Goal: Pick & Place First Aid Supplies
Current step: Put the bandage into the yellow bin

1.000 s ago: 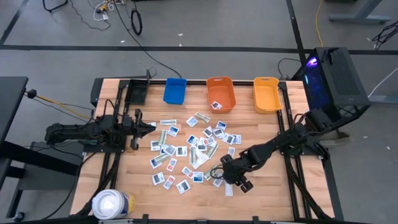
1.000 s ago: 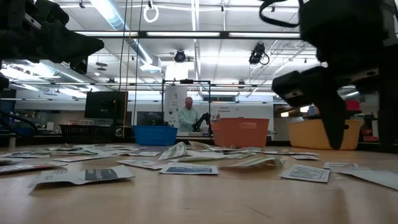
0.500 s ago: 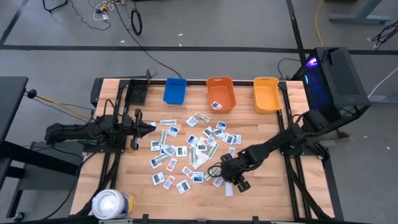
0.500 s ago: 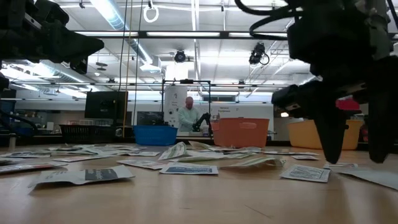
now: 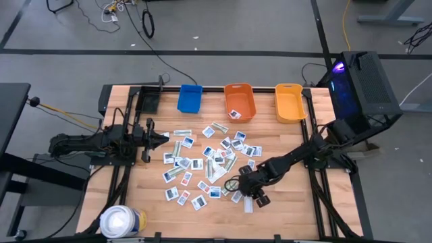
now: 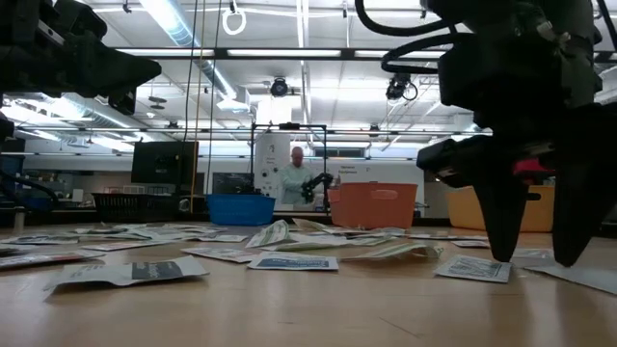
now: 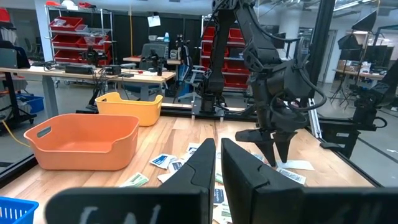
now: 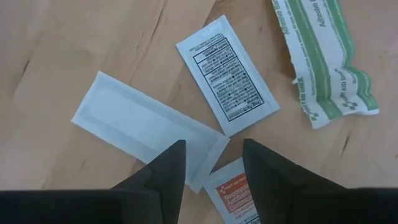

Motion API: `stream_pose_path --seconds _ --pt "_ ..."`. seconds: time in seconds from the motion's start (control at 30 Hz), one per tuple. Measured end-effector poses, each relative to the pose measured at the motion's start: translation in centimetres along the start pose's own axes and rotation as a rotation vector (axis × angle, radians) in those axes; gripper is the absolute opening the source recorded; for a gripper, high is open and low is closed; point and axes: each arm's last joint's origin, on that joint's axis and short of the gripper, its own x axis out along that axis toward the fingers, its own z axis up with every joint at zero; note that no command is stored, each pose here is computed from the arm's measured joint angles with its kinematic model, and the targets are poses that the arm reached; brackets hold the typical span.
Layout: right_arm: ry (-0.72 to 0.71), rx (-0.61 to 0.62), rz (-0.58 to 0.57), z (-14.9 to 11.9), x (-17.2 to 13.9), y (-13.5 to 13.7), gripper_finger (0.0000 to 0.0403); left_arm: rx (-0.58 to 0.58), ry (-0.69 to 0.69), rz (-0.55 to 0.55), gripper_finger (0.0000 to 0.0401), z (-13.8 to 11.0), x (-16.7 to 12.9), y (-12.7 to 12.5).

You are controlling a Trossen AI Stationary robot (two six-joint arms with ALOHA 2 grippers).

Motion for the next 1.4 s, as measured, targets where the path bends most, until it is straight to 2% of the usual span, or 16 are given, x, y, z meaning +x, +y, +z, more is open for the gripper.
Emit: stream_pose_path --seconds 0.4,0.73,0.87,1.2,1.4 --pt "0.010 -0.029 -0.001 -0.07 0.16 -0.02 0.0153 0.000 0.000 0.000 0.0032 -0.01 0.00 0.00" --pt "0.023 -0.038 -0.033 -0.19 0.19 -0.20 0.0041 0.000 0.000 0.000 0.0032 0.00 0.00 0.00" --pt "0.027 -0.044 -0.030 -0.22 0.19 -0.21 0.0007 0.000 0.000 0.000 0.0032 -0.01 0.00 0.00" --pt "0.039 -0.045 -0.003 -0.36 0.13 -0.12 0.0002 0.000 0.000 0.000 0.0032 -0.01 0.00 0.00" --pt "0.049 0.004 0.010 -0.57 -0.65 0.06 0.0001 0.000 0.000 0.000 0.0032 0.00 0.00 0.00"
